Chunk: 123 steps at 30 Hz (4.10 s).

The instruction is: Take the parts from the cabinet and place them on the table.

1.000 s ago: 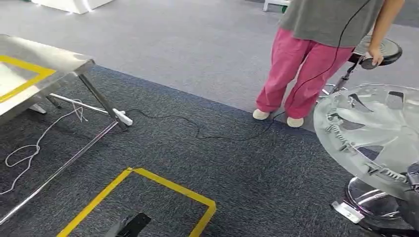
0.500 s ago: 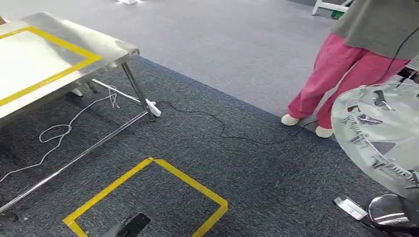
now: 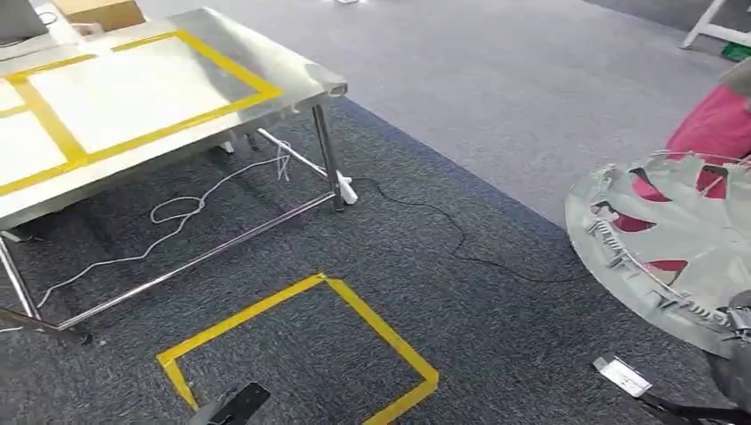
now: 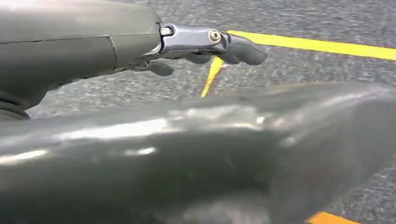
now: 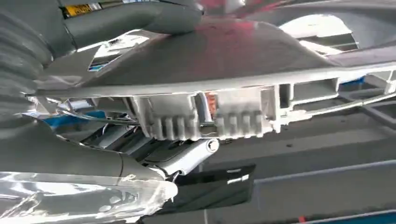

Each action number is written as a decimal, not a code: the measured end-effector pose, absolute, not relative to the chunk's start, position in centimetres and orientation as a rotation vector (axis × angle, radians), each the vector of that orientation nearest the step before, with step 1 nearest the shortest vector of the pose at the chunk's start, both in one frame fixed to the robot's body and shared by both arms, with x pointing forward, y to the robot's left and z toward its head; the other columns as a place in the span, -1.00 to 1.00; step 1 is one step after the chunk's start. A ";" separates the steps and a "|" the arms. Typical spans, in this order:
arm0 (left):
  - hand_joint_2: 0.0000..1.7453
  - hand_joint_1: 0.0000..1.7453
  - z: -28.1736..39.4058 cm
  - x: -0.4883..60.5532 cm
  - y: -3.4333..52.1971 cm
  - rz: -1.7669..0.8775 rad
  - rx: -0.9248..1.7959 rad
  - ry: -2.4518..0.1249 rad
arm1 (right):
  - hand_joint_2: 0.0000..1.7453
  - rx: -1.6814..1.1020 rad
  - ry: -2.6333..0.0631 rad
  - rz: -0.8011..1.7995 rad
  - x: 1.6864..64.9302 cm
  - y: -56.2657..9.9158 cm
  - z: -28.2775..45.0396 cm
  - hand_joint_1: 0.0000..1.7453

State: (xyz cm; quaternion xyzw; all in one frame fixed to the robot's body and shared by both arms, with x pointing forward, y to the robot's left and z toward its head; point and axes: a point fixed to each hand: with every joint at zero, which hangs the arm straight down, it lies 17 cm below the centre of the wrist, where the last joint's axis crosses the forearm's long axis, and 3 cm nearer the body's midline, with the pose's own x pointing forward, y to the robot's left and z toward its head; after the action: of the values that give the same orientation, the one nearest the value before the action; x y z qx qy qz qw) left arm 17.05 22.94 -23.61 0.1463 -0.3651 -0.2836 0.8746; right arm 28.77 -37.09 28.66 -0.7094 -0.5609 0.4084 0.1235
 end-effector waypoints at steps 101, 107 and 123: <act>-1.00 -1.00 -23.9 18.1 22.4 -0.683 0.223 -0.744 | 1.00 -1.892 -1.427 1.451 50.6 -33.8 22.0 1.00; -1.00 -1.00 -23.9 18.1 22.6 -0.681 0.225 -0.743 | 1.00 -1.887 -1.374 1.470 51.5 -34.7 21.9 1.00; -1.00 -1.00 -23.9 18.3 22.6 -0.670 0.229 -0.740 | 1.00 -1.957 -1.345 1.480 54.8 -35.3 27.0 1.00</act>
State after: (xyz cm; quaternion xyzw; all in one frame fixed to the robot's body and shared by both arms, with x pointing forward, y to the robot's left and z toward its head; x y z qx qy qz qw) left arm 18.26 22.65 -23.91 0.1096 -0.3541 -0.3205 0.8717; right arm 54.77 -35.30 27.02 -0.6890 -0.4736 0.5213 0.1709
